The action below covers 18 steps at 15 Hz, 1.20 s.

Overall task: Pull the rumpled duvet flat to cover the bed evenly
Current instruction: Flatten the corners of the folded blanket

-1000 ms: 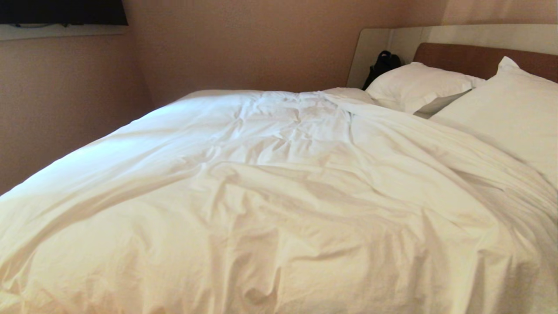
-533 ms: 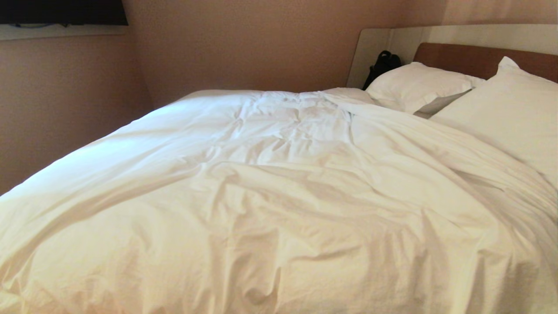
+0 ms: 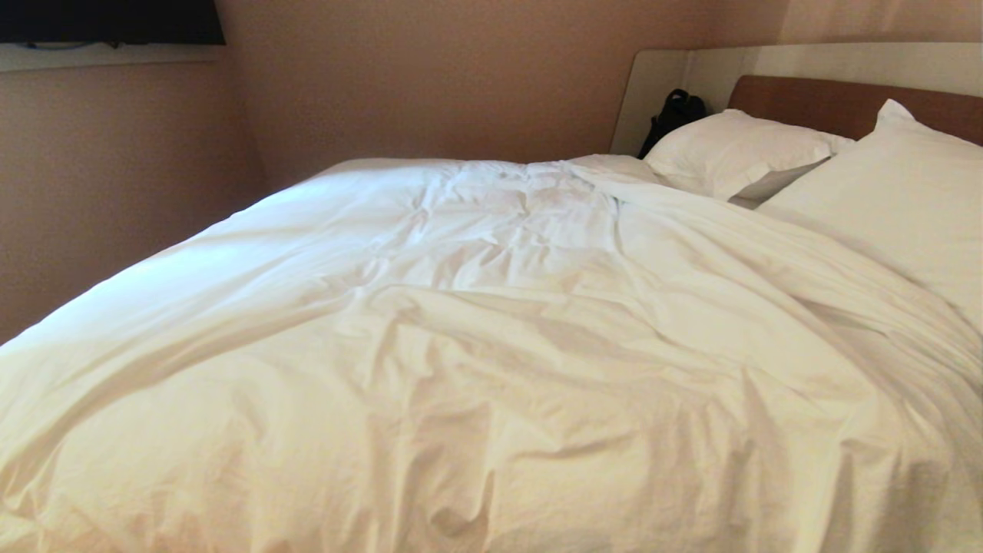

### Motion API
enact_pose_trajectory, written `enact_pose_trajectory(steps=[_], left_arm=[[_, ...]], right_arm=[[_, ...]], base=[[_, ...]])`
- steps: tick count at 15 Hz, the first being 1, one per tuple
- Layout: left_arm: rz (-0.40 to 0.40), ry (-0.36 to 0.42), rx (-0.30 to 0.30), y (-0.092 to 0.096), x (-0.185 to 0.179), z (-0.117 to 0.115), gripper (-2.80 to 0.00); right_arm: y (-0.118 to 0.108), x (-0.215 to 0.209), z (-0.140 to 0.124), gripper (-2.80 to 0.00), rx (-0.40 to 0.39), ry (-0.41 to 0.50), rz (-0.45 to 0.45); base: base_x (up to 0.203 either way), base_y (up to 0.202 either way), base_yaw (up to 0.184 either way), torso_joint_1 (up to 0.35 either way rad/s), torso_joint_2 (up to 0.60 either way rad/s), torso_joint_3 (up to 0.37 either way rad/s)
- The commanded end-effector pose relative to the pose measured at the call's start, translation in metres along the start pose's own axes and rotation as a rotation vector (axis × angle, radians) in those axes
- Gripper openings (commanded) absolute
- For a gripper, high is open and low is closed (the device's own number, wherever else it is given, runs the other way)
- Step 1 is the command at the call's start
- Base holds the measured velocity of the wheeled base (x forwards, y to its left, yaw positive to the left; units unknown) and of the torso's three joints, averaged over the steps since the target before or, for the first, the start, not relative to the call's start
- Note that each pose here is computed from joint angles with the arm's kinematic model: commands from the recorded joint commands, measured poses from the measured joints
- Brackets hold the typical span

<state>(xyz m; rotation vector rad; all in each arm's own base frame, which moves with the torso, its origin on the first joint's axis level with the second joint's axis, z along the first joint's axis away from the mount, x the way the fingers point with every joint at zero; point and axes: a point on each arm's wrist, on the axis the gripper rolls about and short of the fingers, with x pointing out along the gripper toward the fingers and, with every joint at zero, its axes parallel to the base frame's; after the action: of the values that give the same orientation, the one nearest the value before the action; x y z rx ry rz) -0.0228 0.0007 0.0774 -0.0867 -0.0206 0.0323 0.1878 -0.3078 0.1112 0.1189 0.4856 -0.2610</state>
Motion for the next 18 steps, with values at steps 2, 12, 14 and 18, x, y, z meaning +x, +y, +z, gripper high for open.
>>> enact_pose_trajectory(steps=[2,12,14,18], left_arm=[[0.0,-0.001,-0.001,0.0,0.0,0.0,-2.8],[0.0,-0.001,-0.001,0.0,0.0,0.0,-2.8],[0.0,-0.001,-0.001,0.0,0.0,0.0,-2.8],[0.0,-0.001,-0.001,0.0,0.0,0.0,-2.8]], right_arm=[[-0.001,0.008,-0.007,0.0,0.015,-0.053,0.168],[-0.03,0.051,-0.048,0.0,0.106,-0.037,0.296],[-0.03,0.054,-0.052,0.0,0.112,-0.032,0.303],[-0.031,0.058,-0.059,-2.07,0.125,-0.022,0.312]], base=[[0.0,0.0,0.0,0.0,0.0,0.0],[0.0,0.0,0.0,0.0,0.0,0.0],[0.0,0.0,0.0,0.0,0.0,0.0],[0.0,0.0,0.0,0.0,0.0,0.0]])
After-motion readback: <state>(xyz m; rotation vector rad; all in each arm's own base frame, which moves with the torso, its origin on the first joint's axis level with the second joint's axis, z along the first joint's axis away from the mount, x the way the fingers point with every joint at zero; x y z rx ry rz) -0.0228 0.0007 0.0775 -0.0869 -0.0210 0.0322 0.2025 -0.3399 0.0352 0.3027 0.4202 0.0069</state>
